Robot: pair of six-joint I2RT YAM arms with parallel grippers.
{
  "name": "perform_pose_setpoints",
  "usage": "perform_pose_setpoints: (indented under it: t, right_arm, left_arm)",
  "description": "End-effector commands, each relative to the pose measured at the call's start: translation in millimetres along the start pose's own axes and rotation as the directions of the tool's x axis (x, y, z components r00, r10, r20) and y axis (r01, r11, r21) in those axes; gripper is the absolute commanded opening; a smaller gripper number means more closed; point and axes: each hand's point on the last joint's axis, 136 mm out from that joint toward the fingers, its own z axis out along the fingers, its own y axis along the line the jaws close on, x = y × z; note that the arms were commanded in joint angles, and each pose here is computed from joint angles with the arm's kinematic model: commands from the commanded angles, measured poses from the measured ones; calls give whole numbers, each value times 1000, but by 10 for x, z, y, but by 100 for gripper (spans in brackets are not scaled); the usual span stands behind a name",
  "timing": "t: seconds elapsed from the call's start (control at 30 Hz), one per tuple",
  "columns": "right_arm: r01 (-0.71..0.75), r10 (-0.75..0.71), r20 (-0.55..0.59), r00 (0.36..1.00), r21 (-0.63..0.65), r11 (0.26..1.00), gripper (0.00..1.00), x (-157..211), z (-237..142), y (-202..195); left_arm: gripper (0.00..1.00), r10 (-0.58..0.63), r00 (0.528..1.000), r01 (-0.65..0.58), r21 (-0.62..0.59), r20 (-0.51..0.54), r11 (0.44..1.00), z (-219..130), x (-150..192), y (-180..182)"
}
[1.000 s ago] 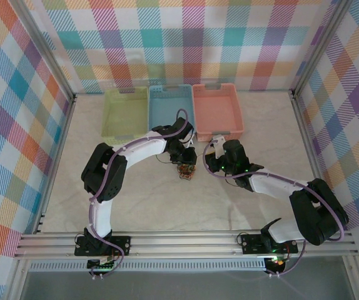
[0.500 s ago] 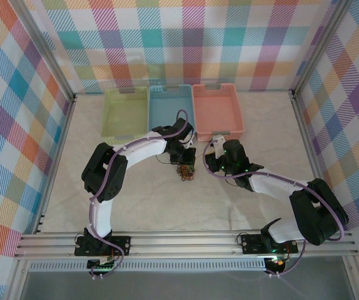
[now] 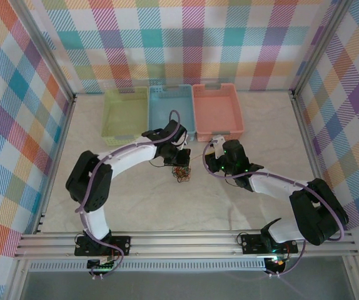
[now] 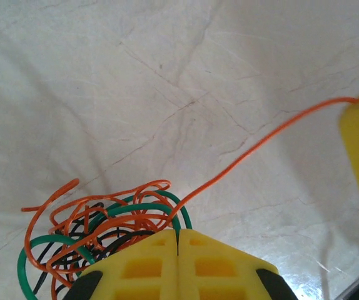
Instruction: Untangle the cables
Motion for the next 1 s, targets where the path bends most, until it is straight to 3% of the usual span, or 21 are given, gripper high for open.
perform_pose_setpoints:
  t: [0.0, 0.33, 0.63, 0.97]
  right_arm:
    - [-16, 15, 35, 999, 21, 1000, 0, -142, -2, -39]
    - [-33, 31, 29, 999, 80, 996, 0, -119, -6, -141]
    - [-49, 47, 18, 999, 145, 988, 0, -82, -11, -260]
    - [-91, 89, 20, 996, 230, 969, 0, -47, -53, -448]
  left_arm:
    - [0, 23, 997, -24, 17, 71, 1000, -231, 2, -88]
    - [0, 13, 958, -24, 34, 285, 999, -1019, 10, -123]
    - [0, -12, 897, 28, -28, 442, 999, -1669, 128, 106]
    - [0, -23, 862, 103, -132, 506, 986, -1988, 310, 466]
